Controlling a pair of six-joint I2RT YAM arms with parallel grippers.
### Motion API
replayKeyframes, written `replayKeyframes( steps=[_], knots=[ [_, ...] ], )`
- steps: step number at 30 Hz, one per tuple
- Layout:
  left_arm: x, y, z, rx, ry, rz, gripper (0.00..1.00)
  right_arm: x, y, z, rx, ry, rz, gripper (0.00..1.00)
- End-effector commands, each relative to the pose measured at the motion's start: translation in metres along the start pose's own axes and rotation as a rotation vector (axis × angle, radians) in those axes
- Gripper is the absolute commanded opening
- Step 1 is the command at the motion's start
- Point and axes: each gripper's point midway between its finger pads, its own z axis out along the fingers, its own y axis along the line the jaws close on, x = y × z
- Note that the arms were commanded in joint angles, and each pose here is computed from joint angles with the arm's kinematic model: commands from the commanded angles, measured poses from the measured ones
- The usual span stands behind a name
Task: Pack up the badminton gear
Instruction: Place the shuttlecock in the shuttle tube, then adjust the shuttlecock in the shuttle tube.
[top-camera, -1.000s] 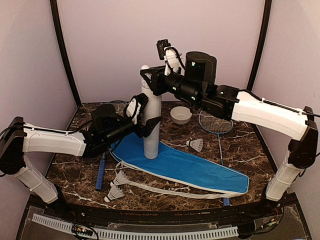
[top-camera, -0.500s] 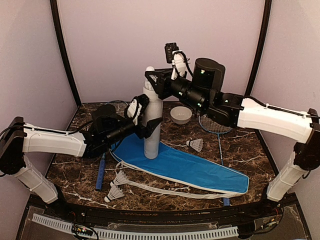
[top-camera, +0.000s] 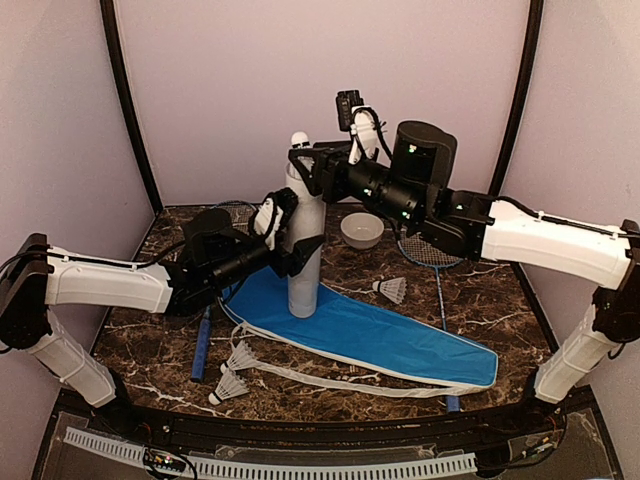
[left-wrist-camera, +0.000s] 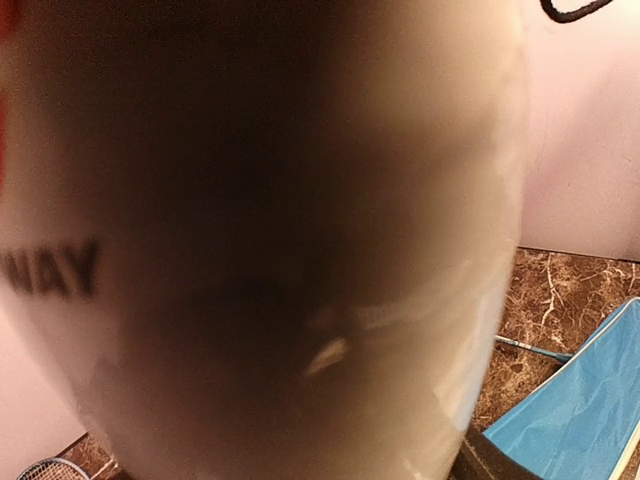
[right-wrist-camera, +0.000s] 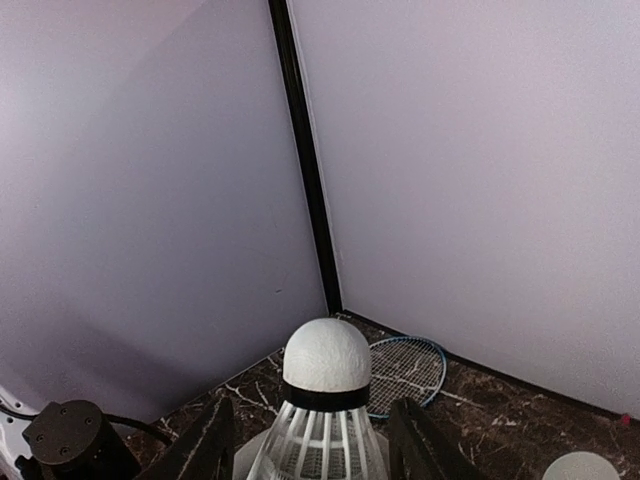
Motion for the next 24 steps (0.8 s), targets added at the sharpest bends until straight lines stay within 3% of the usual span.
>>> replayKeyframes(
  steps=[1,11,19,24],
  knots=[
    [0.001,-0.004,0.001,0.028,0.014,0.008,0.72,-0.008,0.011,-0.011,-0.044,0.016,0.022,0.6],
    [0.006,-0.01,0.001,0.058,0.036,0.032,0.72,-0.038,0.015,-0.021,-0.048,0.025,0.045,0.85],
    [0.007,-0.019,0.004,0.117,0.064,0.073,0.71,-0.048,-0.011,-0.044,0.098,0.157,0.055,0.87],
    [0.009,-0.025,0.004,0.159,0.088,0.091,0.7,-0.052,-0.03,-0.074,0.139,0.257,0.079,0.81]
  ],
)
